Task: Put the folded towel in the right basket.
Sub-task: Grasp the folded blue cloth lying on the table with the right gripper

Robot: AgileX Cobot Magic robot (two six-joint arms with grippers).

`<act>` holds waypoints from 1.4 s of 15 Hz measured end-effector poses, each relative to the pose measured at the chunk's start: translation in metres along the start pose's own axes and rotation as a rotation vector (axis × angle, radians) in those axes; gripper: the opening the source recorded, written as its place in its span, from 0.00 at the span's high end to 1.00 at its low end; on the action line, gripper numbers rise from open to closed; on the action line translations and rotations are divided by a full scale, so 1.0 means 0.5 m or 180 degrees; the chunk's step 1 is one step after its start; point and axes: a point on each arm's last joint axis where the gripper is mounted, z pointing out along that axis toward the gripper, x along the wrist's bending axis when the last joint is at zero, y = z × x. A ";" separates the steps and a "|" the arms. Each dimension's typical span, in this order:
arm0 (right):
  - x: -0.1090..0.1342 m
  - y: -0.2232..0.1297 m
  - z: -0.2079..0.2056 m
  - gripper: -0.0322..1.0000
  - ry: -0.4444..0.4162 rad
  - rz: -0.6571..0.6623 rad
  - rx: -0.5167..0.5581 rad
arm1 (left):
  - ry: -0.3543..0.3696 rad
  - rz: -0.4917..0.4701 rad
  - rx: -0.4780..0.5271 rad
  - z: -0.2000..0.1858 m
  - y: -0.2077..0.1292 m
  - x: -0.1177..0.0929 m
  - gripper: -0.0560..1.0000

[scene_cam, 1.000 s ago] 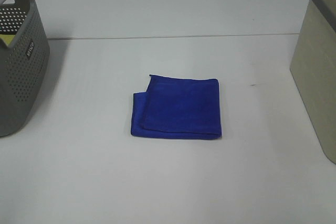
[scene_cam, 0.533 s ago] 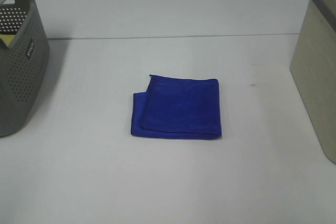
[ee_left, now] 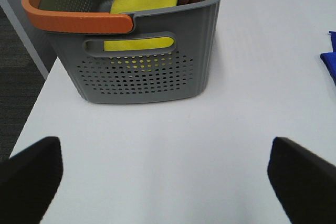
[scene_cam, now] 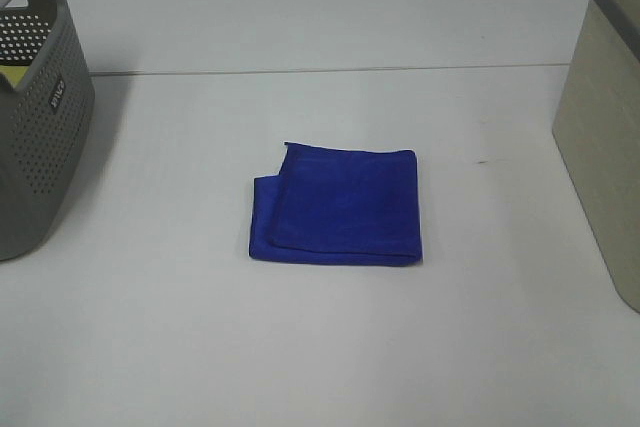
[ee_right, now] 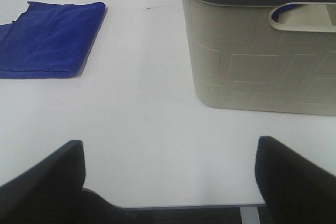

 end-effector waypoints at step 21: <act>0.003 0.002 0.004 0.16 0.0053 0.0003 0.0070 | 0.0000 0.0000 0.0000 0.000 0.000 0.000 0.01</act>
